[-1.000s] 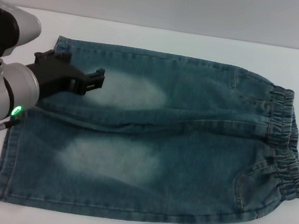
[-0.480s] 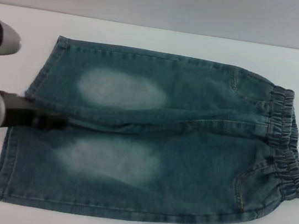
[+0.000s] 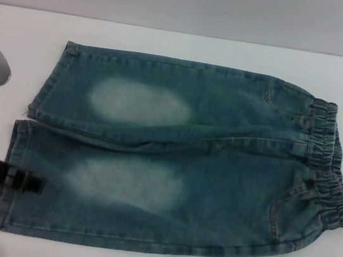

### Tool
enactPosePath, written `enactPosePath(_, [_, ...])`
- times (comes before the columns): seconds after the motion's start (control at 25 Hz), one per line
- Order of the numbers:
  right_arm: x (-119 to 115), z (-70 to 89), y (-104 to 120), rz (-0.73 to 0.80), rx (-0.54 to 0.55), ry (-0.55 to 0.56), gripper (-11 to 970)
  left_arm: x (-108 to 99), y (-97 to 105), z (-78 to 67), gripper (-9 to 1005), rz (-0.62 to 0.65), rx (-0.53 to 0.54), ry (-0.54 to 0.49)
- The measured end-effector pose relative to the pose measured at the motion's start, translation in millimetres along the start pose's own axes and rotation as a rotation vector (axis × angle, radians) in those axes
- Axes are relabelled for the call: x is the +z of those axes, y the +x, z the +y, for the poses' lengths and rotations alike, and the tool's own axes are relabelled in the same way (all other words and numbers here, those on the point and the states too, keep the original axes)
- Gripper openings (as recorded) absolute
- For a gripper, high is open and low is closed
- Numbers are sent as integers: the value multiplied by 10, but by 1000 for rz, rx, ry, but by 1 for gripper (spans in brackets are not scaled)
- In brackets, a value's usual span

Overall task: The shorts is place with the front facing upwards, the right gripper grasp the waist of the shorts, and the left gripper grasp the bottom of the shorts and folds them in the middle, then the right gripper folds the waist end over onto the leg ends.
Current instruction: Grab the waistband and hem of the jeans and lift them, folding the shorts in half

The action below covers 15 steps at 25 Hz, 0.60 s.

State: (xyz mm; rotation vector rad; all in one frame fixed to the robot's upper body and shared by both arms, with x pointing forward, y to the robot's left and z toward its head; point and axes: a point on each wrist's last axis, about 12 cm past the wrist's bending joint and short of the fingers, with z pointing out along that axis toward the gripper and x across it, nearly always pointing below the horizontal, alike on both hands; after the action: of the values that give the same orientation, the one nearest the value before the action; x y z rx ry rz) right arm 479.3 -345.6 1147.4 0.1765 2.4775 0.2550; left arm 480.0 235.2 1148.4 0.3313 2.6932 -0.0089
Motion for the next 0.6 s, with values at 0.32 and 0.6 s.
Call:
enactPosePath(0.32, [17, -8, -7, 2, -5, 1, 713, -6, 108, -82, 805, 141, -34, -58])
enactPosePath(0.6, [12, -6, -27, -2, -15, 2, 712, 42, 154, -153, 806, 177, -43, -40])
